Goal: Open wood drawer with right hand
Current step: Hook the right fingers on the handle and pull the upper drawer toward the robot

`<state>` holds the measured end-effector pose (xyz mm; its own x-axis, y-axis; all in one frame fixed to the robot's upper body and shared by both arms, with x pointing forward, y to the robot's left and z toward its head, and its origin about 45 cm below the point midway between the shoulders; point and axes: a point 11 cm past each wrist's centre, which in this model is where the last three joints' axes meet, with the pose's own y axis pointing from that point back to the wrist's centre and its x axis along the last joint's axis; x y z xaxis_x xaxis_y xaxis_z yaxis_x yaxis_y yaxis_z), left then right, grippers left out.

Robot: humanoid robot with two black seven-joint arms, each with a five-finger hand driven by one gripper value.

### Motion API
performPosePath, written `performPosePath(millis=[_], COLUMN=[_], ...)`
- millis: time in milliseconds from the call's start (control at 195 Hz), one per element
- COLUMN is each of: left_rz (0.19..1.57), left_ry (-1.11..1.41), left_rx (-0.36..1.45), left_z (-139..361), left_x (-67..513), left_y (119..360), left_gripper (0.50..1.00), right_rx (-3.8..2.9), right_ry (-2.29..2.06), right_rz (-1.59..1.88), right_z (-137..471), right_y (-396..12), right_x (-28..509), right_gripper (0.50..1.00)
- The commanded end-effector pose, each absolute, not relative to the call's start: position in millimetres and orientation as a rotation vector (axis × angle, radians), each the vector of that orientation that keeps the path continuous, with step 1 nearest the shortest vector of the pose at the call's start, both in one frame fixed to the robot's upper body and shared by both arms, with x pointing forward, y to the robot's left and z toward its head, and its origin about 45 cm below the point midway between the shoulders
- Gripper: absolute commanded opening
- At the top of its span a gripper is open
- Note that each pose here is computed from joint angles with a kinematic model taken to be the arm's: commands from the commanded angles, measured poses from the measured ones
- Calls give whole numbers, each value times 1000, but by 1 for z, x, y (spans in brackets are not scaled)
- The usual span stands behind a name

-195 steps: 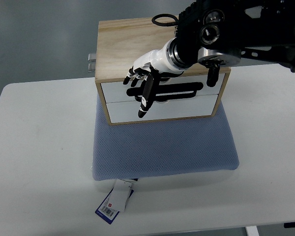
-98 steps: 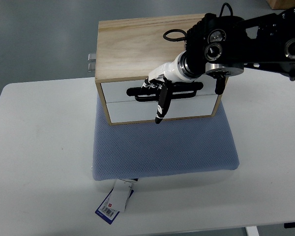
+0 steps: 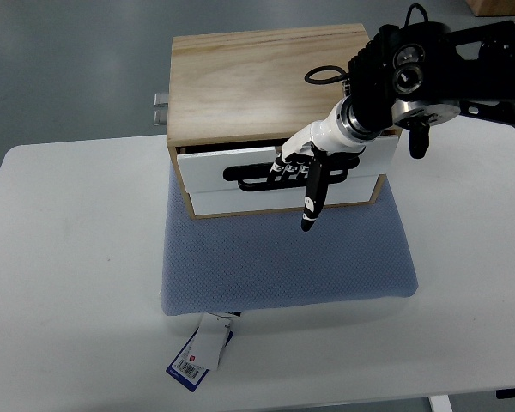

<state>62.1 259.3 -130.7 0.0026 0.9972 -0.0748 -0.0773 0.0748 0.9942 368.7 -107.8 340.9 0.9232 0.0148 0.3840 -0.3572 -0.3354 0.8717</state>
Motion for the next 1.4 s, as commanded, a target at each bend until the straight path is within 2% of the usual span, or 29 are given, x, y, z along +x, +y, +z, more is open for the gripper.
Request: performPosePath(millis=[0,722,1397], left_rz=[1190,1200,1197], left_ry=[1187,1184,1178], left_rx=[1099,1105,1103], left_z=[-131,-131,-131], left_x=[62,62,65], left_y=[260,263,263], left_gripper=[1000,1000,1000], right_rx=[1904,2014,2063], right_ry=[-214,10,77], right_rz=[366,246,183], right_z=[345,349,364], right_y=[-106,-89,-117], right_x=[361,326,300], right_gripper=[942,942,942])
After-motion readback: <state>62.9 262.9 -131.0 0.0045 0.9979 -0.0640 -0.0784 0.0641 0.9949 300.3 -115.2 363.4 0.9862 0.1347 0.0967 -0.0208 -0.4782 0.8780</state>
